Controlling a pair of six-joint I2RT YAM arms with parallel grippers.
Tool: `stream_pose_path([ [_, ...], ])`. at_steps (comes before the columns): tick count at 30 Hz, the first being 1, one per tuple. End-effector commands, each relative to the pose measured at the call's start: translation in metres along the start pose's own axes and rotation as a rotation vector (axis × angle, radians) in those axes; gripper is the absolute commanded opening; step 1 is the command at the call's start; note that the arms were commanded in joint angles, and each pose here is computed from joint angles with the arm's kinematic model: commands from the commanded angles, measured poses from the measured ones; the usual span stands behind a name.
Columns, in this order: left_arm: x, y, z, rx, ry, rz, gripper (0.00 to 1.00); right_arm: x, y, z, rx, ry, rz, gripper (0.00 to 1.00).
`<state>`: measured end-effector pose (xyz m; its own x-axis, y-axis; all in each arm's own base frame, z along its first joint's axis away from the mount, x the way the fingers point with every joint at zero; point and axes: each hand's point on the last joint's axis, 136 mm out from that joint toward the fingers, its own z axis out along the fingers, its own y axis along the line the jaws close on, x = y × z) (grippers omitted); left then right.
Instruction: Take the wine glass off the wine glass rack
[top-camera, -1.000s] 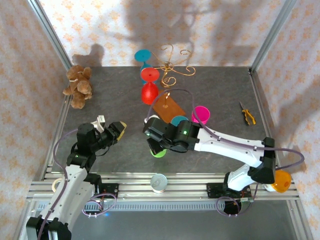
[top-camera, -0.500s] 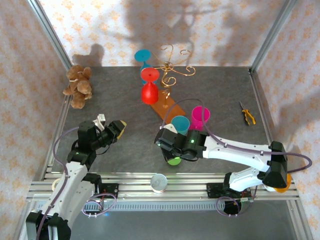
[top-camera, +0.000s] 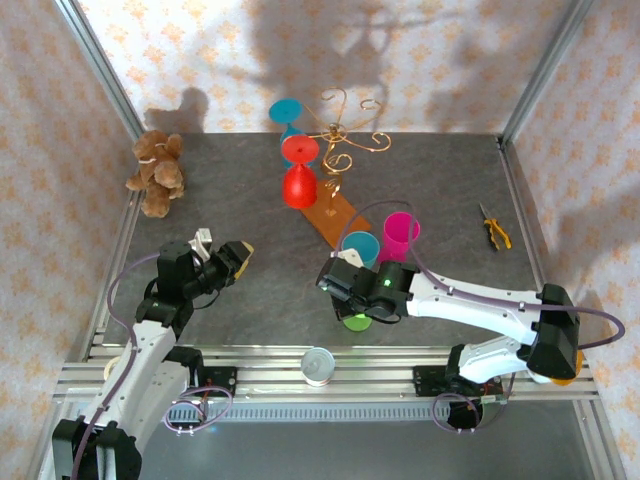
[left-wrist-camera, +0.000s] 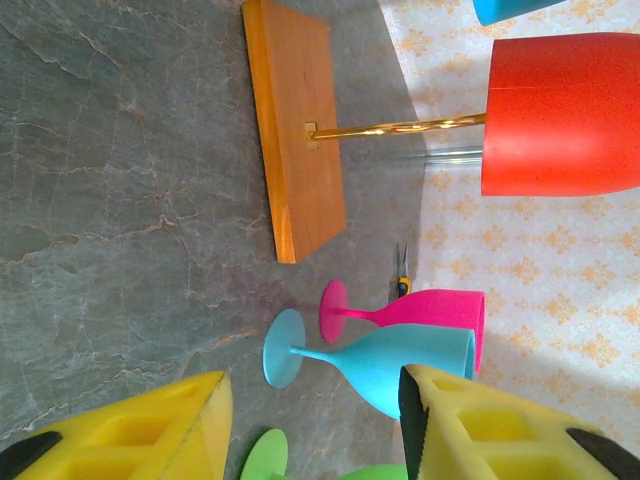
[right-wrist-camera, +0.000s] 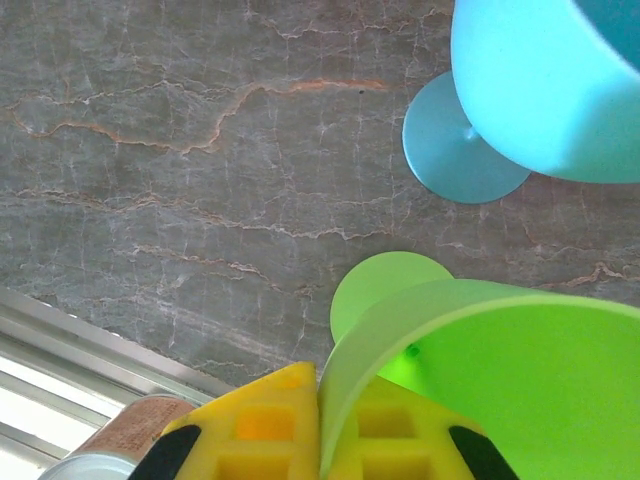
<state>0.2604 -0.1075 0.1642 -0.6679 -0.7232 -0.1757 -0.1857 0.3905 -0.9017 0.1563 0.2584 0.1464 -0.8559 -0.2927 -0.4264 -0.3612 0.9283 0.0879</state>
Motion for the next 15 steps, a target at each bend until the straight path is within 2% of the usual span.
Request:
stream_pose_path([
  [1, -0.008, -0.008, -0.0016, 0.019, -0.034, 0.041, 0.46, -0.0091, -0.005, -0.0013, 0.02, -0.049, 0.027, 0.0],
  [11, -0.0088, -0.0091, -0.0008, 0.02, -0.033, 0.044, 0.47, -0.0096, -0.0048, 0.0051, 0.047, -0.034, 0.014, 0.04],
  [15, -0.0084, -0.0098, -0.0004, 0.023, -0.03, 0.043, 0.47, -0.0114, -0.0044, 0.0041, 0.051, -0.036, 0.011, 0.1],
])
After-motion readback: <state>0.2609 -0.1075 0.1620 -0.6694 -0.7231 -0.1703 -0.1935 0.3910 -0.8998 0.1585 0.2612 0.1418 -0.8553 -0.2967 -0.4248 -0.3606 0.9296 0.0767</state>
